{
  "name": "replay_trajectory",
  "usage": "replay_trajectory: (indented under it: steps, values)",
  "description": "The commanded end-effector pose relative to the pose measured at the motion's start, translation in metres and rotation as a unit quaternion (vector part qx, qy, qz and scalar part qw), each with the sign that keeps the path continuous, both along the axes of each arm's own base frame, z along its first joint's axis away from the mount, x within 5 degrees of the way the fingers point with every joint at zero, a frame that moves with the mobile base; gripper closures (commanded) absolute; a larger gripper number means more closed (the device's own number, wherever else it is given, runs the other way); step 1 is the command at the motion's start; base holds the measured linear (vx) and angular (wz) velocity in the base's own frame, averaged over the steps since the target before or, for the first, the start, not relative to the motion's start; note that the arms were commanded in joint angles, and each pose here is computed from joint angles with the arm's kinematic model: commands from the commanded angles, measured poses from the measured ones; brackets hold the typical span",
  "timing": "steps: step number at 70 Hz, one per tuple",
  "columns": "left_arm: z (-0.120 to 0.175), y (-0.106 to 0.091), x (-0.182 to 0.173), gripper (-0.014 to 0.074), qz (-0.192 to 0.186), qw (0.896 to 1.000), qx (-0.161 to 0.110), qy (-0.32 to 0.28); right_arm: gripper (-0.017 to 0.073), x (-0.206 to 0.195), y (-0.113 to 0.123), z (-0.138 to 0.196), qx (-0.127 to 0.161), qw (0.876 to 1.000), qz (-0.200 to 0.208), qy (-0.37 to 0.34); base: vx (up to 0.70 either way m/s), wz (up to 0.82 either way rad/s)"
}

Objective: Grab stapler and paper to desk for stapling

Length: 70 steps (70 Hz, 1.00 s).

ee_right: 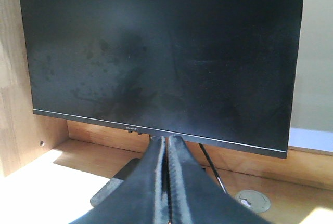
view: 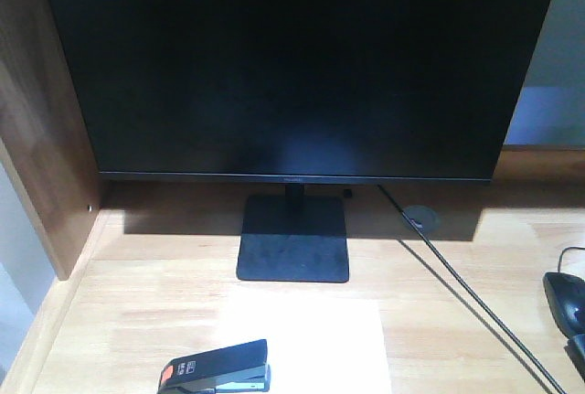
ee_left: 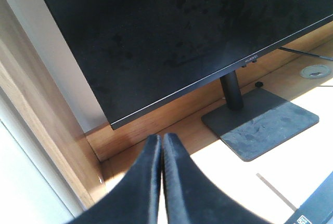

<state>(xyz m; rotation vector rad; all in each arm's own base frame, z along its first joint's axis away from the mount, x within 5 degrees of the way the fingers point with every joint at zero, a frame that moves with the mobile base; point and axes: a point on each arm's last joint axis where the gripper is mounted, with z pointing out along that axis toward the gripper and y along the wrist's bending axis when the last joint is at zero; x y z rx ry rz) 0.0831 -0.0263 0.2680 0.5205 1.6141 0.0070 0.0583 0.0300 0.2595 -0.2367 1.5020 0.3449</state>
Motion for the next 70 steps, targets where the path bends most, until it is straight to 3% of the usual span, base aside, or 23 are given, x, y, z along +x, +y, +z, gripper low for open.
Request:
replay_trajectory:
  steps: [1,39,42,47,53,70]
  values:
    - [0.0136,-0.0004,0.0011,0.0600,0.000,0.999,-0.018,-0.038,0.0561,0.0005,-0.0016,0.0080,-0.015,1.000,-0.010,-0.012,0.00,0.00]
    - [0.0134,-0.0004,0.0009,0.0600,0.000,0.999,-0.020,-0.036,0.0561,0.0005,-0.0016,0.0080,-0.015,1.000,-0.010,-0.012,0.00,0.00]
    - [0.0130,-0.0005,0.0009,0.0600,0.001,0.999,-0.035,-0.029,0.0561,0.0005,-0.0016,0.0080,-0.015,1.000,-0.010,-0.012,0.00,0.00]
    - [0.0131,-0.0009,0.0007,0.0600,0.005,0.994,-0.106,-0.007,0.0561,0.0005,-0.0016,0.0080,-0.015,1.000,-0.010,-0.012,0.00,0.00]
    - [0.0130,-0.0008,0.0008,0.0600,0.009,0.990,-0.140,0.005,0.0561,0.0005,-0.0016,0.0080,-0.015,1.000,-0.010,-0.012,0.00,0.00]
    - [0.0130,0.0004,0.0011,0.0600,0.016,0.990,-0.140,0.004,0.0561,0.0005,-0.0016,0.0080,-0.015,1.000,-0.010,-0.012,0.00,0.00]
